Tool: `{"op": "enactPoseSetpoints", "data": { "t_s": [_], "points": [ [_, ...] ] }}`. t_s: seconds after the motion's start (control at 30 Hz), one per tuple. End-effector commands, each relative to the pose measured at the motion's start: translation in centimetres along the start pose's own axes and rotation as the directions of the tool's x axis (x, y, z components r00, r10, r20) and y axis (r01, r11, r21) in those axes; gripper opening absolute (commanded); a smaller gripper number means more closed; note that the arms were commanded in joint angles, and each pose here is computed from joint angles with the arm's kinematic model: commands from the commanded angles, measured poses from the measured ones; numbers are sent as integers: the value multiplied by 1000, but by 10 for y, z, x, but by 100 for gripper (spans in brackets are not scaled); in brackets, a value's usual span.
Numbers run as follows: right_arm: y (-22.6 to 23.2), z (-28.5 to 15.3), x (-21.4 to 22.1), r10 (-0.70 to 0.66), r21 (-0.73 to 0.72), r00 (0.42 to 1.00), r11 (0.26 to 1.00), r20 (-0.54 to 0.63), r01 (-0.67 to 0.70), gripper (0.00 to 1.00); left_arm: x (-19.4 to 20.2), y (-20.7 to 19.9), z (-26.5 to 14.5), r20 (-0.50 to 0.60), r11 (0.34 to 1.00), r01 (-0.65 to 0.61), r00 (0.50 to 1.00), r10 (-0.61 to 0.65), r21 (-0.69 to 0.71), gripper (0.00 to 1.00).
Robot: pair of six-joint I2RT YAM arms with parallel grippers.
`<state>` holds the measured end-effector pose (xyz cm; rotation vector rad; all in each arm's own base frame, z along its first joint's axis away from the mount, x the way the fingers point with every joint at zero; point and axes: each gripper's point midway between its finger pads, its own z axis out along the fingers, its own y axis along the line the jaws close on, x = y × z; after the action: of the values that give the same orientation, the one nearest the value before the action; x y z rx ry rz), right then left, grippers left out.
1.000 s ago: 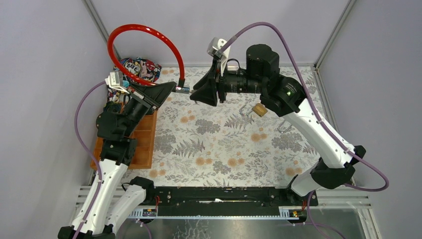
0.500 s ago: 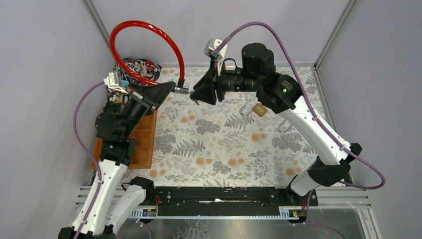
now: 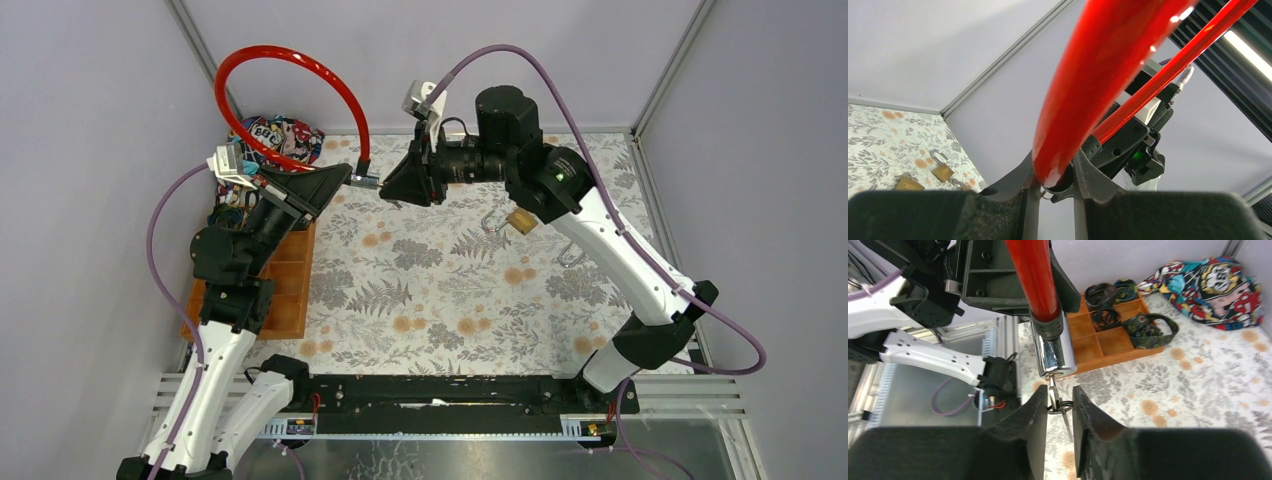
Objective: Lock with the key
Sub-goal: Lock the lock.
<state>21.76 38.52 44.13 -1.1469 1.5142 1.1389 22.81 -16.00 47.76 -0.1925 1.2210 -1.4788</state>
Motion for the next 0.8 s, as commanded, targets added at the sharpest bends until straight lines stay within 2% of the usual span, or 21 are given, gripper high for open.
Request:
{"op": "enactPoseSetpoints", "data": {
  "t_s": [0.0, 0.07, 0.27, 0.47, 0.77],
  "points": [
    [5, 1, -16, -27, -39, 998, 999, 47, 29, 12, -12, -32, -4, 51, 992, -54, 998, 49, 111, 0],
    [4, -1, -16, -37, -28, 998, 999, 45, 38, 0, -12, -32, -4, 55, 992, -56, 997, 50, 111, 0],
    [-7, -18, 5, -77, 61, 997, 995, 10, 76, 0, -17, -38, -5, 79, 987, -104, 992, 95, 121, 0],
    [-41, -66, 38, -61, 198, 998, 978, 4, 59, 0, -32, -43, -5, 142, 979, -160, 980, 142, 126, 0],
    [-22, -81, 63, -146, 145, 989, 979, -11, 146, 0, -37, -36, -2, 152, 984, -146, 980, 131, 97, 0]
  ]
}}
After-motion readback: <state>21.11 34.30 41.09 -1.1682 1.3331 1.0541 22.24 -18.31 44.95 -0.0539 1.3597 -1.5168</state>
